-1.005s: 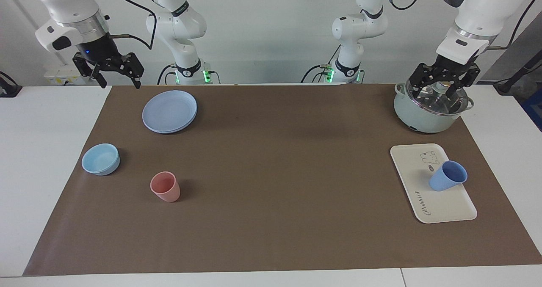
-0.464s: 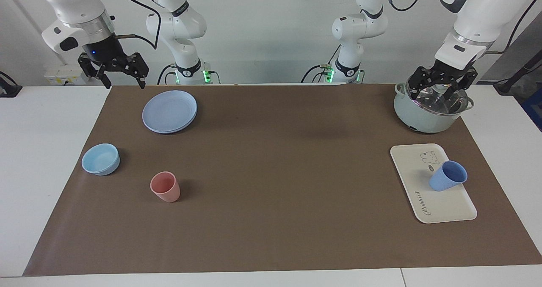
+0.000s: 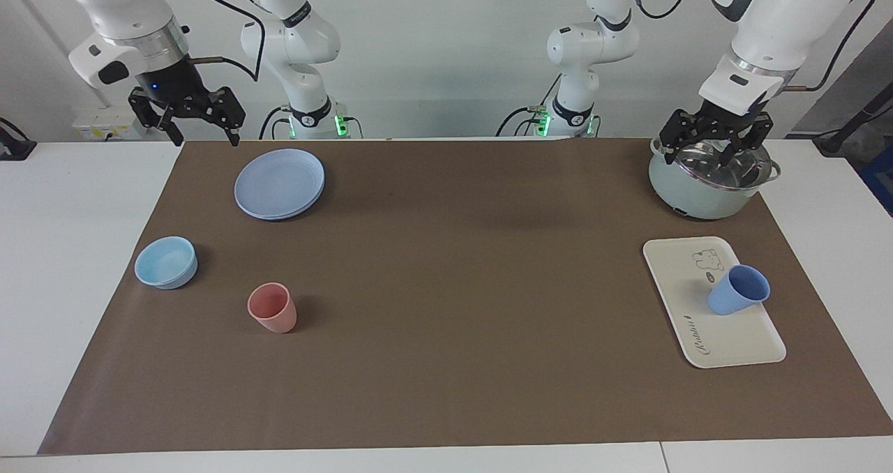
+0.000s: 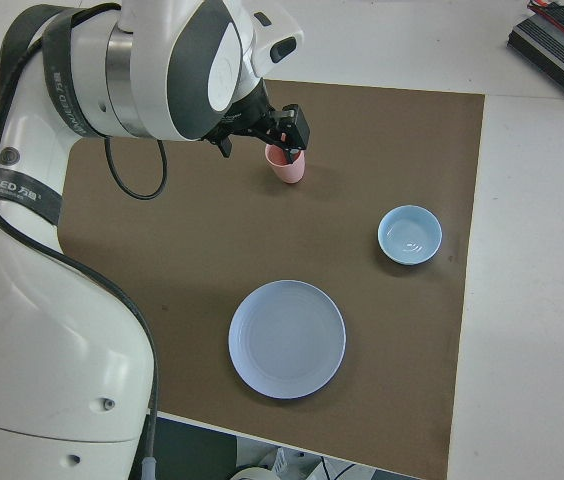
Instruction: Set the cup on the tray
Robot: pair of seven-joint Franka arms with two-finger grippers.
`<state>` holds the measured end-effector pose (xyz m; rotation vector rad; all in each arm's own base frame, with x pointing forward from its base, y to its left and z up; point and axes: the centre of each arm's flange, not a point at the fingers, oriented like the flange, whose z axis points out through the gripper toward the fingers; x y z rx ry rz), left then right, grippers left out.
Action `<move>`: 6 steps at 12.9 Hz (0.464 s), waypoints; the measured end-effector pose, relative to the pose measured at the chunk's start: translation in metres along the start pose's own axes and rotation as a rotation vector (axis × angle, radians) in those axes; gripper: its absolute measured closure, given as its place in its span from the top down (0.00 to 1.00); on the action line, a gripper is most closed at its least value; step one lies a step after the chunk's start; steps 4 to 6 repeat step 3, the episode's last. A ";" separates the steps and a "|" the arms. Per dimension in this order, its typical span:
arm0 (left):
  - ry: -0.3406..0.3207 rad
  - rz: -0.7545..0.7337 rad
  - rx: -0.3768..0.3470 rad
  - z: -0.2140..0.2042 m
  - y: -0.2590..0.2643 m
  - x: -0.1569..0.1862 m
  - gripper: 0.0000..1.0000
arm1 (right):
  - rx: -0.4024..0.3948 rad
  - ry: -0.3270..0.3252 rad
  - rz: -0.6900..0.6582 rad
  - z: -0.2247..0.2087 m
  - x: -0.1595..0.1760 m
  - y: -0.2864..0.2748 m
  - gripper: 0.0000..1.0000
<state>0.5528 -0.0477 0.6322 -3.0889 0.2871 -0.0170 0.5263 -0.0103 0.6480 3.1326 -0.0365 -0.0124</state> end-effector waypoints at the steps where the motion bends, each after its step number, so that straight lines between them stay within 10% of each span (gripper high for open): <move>1: 0.000 0.013 0.000 0.000 0.007 0.001 1.00 | 0.000 0.000 0.000 0.000 0.000 0.000 1.00; 6: 0.001 0.027 0.000 -0.001 0.015 0.001 1.00 | 0.000 0.000 0.000 0.000 0.000 0.000 1.00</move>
